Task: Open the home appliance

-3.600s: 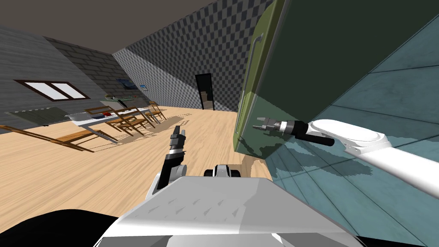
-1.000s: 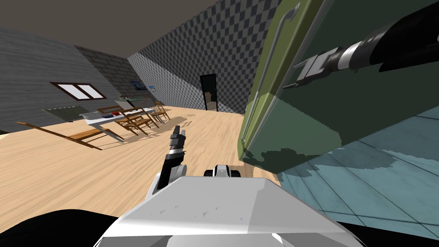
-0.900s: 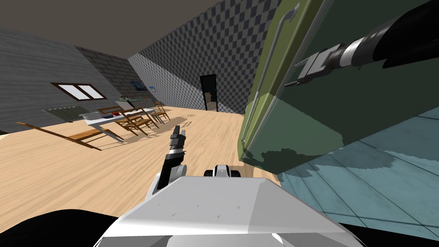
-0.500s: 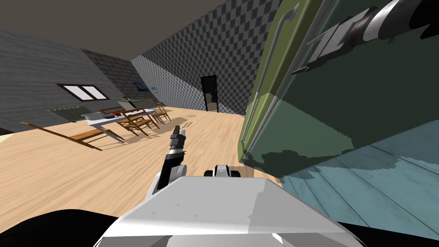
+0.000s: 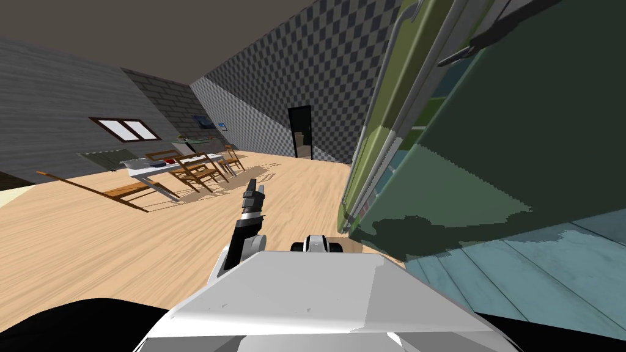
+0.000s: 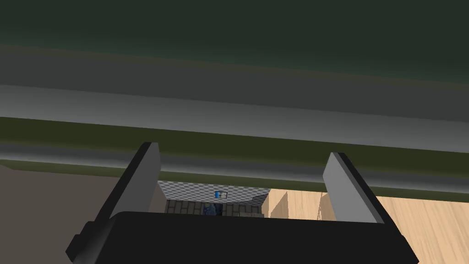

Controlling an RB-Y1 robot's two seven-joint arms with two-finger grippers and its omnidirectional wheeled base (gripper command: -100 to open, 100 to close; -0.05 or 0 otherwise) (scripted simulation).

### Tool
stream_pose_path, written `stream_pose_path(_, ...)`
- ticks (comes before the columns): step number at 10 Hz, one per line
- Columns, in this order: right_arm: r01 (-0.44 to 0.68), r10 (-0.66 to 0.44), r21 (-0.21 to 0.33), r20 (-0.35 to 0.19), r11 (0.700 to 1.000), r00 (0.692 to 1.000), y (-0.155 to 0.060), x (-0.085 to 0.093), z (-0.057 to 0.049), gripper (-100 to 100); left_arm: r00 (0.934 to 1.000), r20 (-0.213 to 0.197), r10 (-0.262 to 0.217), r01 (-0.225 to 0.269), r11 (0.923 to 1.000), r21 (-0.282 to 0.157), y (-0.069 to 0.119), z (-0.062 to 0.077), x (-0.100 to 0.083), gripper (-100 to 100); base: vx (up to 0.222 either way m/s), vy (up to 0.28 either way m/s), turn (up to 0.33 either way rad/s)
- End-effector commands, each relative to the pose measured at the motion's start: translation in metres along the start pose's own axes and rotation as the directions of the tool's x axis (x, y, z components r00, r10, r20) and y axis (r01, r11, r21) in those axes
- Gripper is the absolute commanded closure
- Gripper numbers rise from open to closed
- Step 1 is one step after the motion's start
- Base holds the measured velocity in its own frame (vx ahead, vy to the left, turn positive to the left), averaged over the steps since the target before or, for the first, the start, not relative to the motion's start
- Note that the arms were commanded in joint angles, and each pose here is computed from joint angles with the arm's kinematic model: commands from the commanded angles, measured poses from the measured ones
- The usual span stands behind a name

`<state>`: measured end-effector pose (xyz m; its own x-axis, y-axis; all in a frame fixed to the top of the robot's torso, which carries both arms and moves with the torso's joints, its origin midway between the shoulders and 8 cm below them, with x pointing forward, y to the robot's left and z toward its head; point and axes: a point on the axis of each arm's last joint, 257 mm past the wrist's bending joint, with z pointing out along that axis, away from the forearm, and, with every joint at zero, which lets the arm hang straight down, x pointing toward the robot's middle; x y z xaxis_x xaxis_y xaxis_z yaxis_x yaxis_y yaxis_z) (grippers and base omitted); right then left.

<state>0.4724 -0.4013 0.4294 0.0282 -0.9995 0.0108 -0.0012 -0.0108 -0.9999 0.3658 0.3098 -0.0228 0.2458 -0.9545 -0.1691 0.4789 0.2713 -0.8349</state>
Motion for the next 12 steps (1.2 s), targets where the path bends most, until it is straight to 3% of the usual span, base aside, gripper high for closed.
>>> stream_pose_path(1, 0.076, -0.074, 0.080, -0.028, 0.994, 0.997, -0.048, -0.016, -0.016, -100, 1.0000, 0.000, 0.000, 0.000, 1.0000, 0.000, 0.000, 0.000, 0.000, 0, 0.083, 0.011, 0.030)
stream_pose_path(3, 0.111, -0.107, 0.109, -0.040, 0.988, 0.993, -0.066, -0.025, -0.024, -100, 1.0000, 0.000, 0.000, 0.000, 1.0000, 0.000, 0.000, 0.000, 0.000, 0, 0.052, 0.001, 0.025)
stream_pose_path(4, 0.103, -0.100, 0.098, -0.034, 0.990, 0.994, -0.059, -0.025, -0.019, -100, 1.0000, 0.000, 0.000, 0.000, 1.0000, 0.000, 0.000, 0.000, 0.000, 0, 0.022, 0.003, 0.005)
stream_pose_path(5, 0.108, -0.104, 0.100, -0.041, 0.989, 0.994, -0.069, -0.034, -0.027, -100, 1.0000, 0.000, 0.000, 0.000, 1.0000, 0.000, 0.000, 0.000, 0.000, 0, 0.096, -0.036, 0.047)
stream_pose_path(6, 0.108, -0.104, 0.101, -0.037, 0.989, 0.994, -0.064, -0.030, -0.023, -100, 1.0000, 0.000, 0.000, 0.000, 1.0000, 0.000, 0.000, 0.000, 0.000, 0, 0.062, -0.026, 0.014)
stream_pose_path(7, 0.107, -0.104, 0.101, -0.038, 0.989, 0.994, -0.065, -0.031, -0.023, 100, 1.0000, 0.000, 0.000, 0.000, 1.0000, 0.000, 0.000, 0.000, 0.000, 0, 0.009, -0.003, -0.001)
stream_pose_path(12, 0.114, -0.102, 0.090, -0.133, 0.989, 0.986, -0.067, 0.004, -0.020, 100, 1.0000, 0.000, -0.001, 0.001, 1.0000, 0.000, 0.000, 0.000, 0.000, 0, 0.147, 0.222, -0.073)
